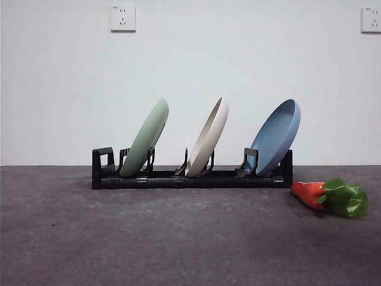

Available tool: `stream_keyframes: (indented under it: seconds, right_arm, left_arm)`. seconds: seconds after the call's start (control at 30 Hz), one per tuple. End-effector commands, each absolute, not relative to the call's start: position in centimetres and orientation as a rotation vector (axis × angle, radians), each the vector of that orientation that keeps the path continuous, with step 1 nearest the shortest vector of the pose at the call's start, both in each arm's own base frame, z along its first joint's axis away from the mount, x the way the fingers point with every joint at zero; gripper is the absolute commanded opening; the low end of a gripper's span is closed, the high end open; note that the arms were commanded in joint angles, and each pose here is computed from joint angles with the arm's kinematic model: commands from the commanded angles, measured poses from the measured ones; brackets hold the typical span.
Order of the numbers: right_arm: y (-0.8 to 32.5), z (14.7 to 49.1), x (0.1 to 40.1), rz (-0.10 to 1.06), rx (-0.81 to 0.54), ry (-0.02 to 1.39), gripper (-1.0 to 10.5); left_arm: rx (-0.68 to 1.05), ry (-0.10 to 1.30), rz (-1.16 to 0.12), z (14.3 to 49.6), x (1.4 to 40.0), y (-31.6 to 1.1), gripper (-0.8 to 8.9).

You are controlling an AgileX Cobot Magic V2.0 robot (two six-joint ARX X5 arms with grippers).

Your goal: Take the green plate from the plate rack,put the plate on the table,take the carrot from the table,put the carrot in the plate

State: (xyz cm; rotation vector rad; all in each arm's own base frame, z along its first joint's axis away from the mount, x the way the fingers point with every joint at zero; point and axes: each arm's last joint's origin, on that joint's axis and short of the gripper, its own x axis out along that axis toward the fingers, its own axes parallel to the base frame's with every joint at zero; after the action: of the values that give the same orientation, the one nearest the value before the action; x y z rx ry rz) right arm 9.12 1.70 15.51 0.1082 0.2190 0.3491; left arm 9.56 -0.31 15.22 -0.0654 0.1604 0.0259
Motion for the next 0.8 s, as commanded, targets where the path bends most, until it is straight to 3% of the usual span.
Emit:
stream_keyframes:
  seconds: [0.03, 0.3, 0.53, 0.8]
  right_arm:
    - [1.7, 15.1, 9.2, 0.345, 0.155, 0.235, 0.0]
    - [1.7, 17.5, 8.9, 0.344, 0.348, 0.171, -0.1]
    - [1.6, 22.2, 8.1, 0.359, 0.335, 0.102, -0.1]
    - [1.7, 27.7, 7.7, 0.382, 0.166, 0.263, -0.1]
  left_arm:
    - [-0.086, 0.163, -0.032, 14.9, 9.6, -0.5, -0.04]
    - [-0.273, 0.15, -0.147, 17.0, 9.1, -0.8, -0.07]
    - [-0.274, 0.106, -0.266, 21.4, 8.0, -1.1, -0.07]
    - [-0.267, 0.137, -0.407, 26.6, 7.3, -1.4, -0.07]
